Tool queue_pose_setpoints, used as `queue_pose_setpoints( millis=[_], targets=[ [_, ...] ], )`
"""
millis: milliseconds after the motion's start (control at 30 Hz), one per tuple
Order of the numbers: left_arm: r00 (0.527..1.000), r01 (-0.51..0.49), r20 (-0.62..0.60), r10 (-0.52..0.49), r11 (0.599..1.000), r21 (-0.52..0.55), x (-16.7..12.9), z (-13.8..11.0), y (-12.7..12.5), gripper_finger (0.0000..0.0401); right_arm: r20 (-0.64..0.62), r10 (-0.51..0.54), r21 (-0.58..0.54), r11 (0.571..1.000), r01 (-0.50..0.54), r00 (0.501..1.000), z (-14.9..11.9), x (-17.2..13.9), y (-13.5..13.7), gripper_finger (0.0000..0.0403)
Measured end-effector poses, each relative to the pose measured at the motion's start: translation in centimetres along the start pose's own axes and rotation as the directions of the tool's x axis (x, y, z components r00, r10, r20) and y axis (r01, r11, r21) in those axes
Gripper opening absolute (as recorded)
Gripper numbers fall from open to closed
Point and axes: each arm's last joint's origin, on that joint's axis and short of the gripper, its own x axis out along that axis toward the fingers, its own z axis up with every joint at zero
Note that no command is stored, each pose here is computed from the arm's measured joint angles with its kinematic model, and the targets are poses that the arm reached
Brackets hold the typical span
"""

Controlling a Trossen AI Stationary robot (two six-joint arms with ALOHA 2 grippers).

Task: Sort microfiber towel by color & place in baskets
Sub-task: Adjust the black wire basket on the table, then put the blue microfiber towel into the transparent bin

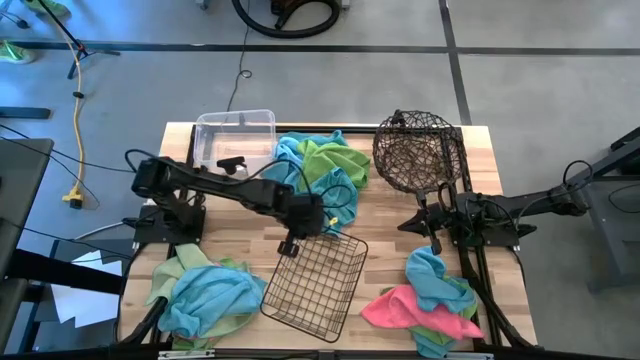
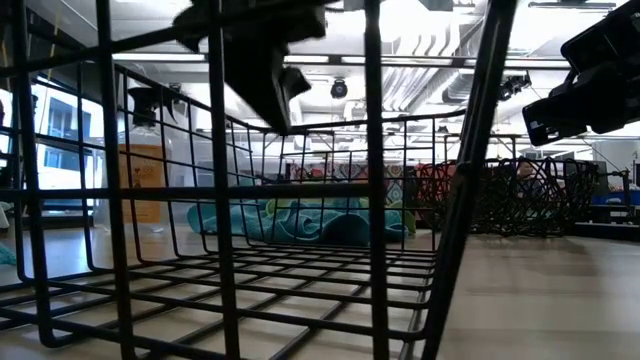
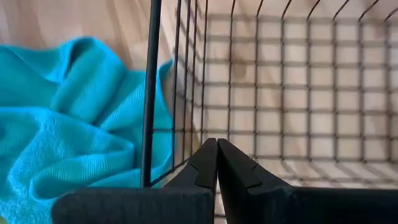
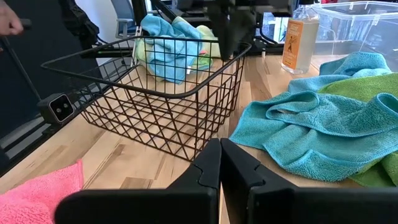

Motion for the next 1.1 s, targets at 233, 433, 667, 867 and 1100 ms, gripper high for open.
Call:
queue_pose_setpoints(
  millis=[233, 433, 667, 867, 1100],
  targets=[
    [0.988, -0.004, -0.154, 0.007, 1.000, 0.016, -0.2, -1.5, -0.1, 0.0000, 0.000, 0.000, 0.000, 1.000, 0.000, 1.000, 0.0, 0.0, 0.0, 0.0000],
    [0.965, 0.014, -0.262, -0.032, 0.998, -0.069, -0.5, -2.5, -0.7, 0.0000, 0.000, 0.000, 0.000, 1.000, 0.000, 1.000, 0.0, 0.0, 0.0, 0.0000],
    [0.981, 0.066, -0.178, -0.082, 0.993, -0.094, -2.4, -0.3, -1.0, 0.0000, 0.000, 0.000, 0.000, 1.000, 0.000, 1.000, 0.0, 0.0, 0.0, 0.0000],
    [0.999, 0.023, -0.024, -0.023, 1.000, -0.013, -6.9, 1.8, 0.8, 0.0000, 0.000, 0.000, 0.000, 1.000, 0.000, 1.000, 0.0, 0.0, 0.0, 0.0000],
    [0.993, -0.067, 0.094, 0.068, 0.998, -0.013, -9.6, 0.9, 4.0, 0.0001, 0.001, 0.000, 0.000, 1.000, 0.000, 1.000, 0.0, 0.0, 0.0, 0.0000]
  ],
)
